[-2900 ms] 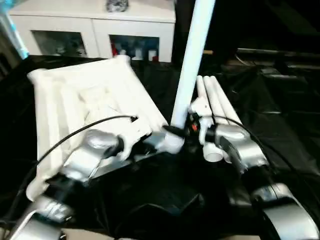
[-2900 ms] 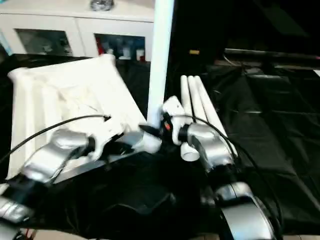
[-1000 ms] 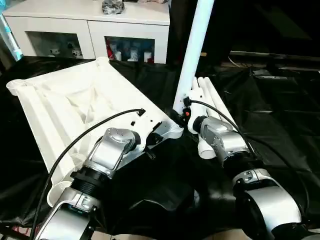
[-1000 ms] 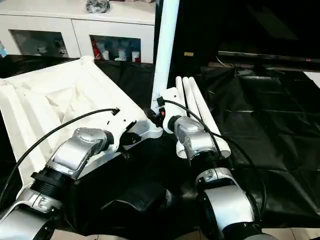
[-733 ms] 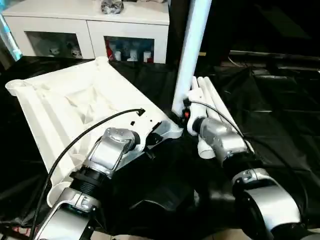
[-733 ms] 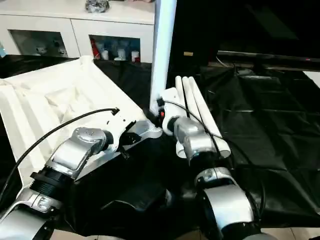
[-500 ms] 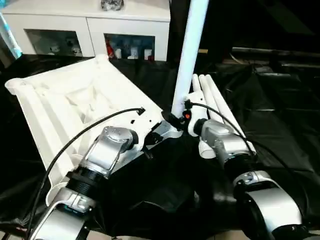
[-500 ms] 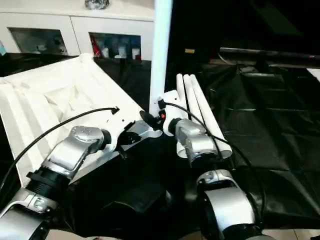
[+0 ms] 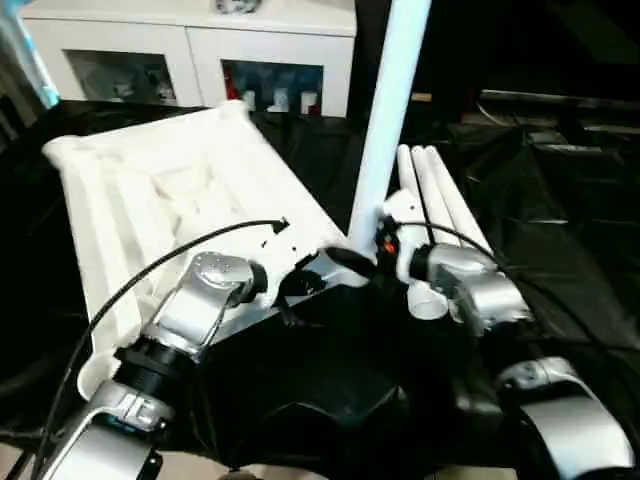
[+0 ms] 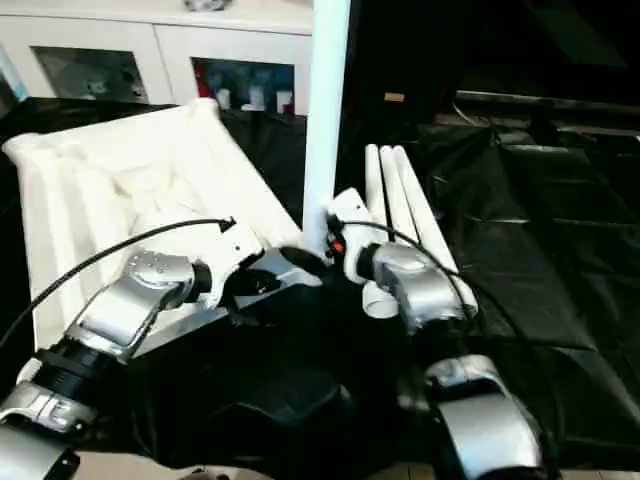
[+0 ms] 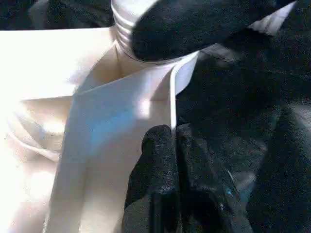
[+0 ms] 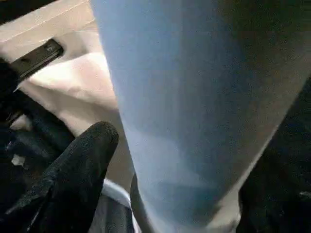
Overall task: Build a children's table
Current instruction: Rotate leg to tighten
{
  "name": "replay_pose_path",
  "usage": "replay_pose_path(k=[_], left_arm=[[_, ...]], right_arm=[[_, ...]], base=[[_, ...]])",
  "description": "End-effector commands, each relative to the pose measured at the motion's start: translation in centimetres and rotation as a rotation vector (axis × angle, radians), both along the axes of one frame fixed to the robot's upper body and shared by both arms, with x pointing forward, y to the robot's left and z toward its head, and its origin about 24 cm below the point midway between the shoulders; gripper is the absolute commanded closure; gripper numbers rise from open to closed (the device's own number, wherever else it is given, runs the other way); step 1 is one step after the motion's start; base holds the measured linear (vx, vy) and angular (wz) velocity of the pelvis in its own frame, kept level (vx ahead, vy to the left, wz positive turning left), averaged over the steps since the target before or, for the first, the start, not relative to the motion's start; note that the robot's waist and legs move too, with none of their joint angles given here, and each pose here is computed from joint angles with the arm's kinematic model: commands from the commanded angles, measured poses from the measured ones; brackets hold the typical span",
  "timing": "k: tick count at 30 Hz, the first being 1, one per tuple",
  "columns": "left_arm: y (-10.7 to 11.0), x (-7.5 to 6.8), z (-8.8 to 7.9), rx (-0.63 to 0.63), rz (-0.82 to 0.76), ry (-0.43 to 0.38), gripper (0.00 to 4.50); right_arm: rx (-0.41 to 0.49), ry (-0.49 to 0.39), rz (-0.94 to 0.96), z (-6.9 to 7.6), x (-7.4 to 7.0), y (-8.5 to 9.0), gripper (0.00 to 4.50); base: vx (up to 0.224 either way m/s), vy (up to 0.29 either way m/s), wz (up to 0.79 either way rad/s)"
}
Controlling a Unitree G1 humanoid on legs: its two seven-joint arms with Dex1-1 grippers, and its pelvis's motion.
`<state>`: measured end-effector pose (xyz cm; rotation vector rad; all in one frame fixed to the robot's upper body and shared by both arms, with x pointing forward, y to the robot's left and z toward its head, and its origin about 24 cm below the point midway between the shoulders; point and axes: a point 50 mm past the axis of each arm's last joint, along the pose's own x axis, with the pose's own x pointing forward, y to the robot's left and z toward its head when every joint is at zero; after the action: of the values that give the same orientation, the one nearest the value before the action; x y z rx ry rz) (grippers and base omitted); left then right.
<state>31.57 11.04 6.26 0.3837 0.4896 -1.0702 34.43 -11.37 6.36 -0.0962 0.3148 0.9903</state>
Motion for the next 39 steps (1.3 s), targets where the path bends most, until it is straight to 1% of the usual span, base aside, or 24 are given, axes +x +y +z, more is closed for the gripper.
replay_pose_path(k=[1,2,3,8,9,10,11,12,14,18,19,22,27,29,31,32,33,36,37,39], left_arm=[[-1.1,-0.5,1.0,-0.052,-0.112,-0.044,4.50],[-1.1,-0.5,1.0,-0.053,-0.115,-0.044,4.50],[-0.8,-0.8,0.8,-0.060,-0.146,-0.029,4.50],[-0.5,-1.4,0.8,-0.073,-0.210,-0.018,4.50],[-0.3,-1.5,0.7,-0.068,-0.225,-0.017,4.50],[-0.1,-1.6,0.6,-0.057,-0.234,-0.014,4.50],[0.0,-1.6,0.6,-0.056,-0.236,-0.014,4.50],[0.2,-1.7,0.5,-0.049,-0.248,-0.012,4.50],[0.3,-1.7,0.5,-0.047,-0.249,-0.009,4.50],[0.6,-1.7,0.4,-0.042,-0.250,-0.002,4.50],[0.7,-1.7,0.3,-0.041,-0.251,-0.001,4.50],[0.8,-1.8,0.2,-0.036,-0.248,0.002,4.50],[0.9,-1.8,0.1,-0.036,-0.238,0.004,4.50],[0.8,-1.6,0.0,-0.050,-0.202,0.004,4.50],[0.7,-1.6,0.0,-0.054,-0.191,0.002,4.50],[0.5,-1.3,0.1,-0.065,-0.162,0.002,4.50],[0.1,-0.8,0.2,-0.079,-0.102,-0.002,4.50],[-0.3,-0.3,0.3,-0.086,-0.052,-0.008,4.50],[-0.9,0.3,0.5,-0.094,0.026,-0.015,4.50],[-1.4,1.1,0.6,-0.094,0.109,-0.020,4.50]], right_arm=[[-0.013,0.025,0.084,-0.1,-0.9,-0.2,0.60],[-0.014,0.024,0.088,-0.1,-0.9,-0.2,0.60],[-0.031,0.029,0.130,0.0,-1.5,-1.0,0.60],[-0.048,0.038,0.180,0.1,-2.2,-1.6,0.60],[-0.054,0.041,0.188,0.1,-2.3,-1.7,0.76],[-0.058,0.043,0.191,0.1,-2.4,-1.8,0.76],[-0.058,0.044,0.191,0.1,-2.4,-1.8,0.76],[-0.061,0.047,0.195,0.2,-2.6,-1.8,1.04],[-0.063,0.051,0.200,0.2,-2.7,-1.8,1.11],[-0.061,0.067,0.219,-0.1,-3.1,-1.5,1.55],[-0.062,0.070,0.224,-0.1,-3.2,-1.4,1.55],[-0.065,0.079,0.233,-0.4,-3.5,-1.2,1.74],[-0.062,0.103,0.230,-1.0,-3.8,-0.8,1.78],[-0.024,0.130,0.153,-1.8,-3.7,-0.4,1.78],[-0.017,0.136,0.132,-1.9,-3.6,-0.3,1.78],[-0.005,0.145,0.077,-2.3,-3.3,-0.1,1.78],[0.018,0.161,-0.020,-2.8,-2.8,0.4,1.78],[0.038,0.178,-0.089,-3.2,-2.4,0.9,1.78],[0.058,0.205,-0.148,-3.6,-2.0,1.8,1.78],[0.064,0.223,-0.196,-3.9,-1.7,2.7,1.78]], base=[[0.000,0.000,0.00],[0.000,0.000,0.00],[0.000,0.000,0.00],[0.000,0.000,0.00],[0.000,0.000,0.00],[0.000,0.000,0.00],[0.000,0.000,0.00],[0.000,0.000,0.00],[0.000,0.000,0.00],[0.000,0.000,0.00],[0.000,0.000,0.00],[0.000,0.000,0.00],[0.000,0.000,0.00],[0.000,0.000,0.00],[0.000,0.000,0.00],[0.000,0.000,0.00],[0.000,0.000,0.00],[0.000,0.000,0.00],[0.000,0.000,0.00],[0.000,0.000,0.00]])
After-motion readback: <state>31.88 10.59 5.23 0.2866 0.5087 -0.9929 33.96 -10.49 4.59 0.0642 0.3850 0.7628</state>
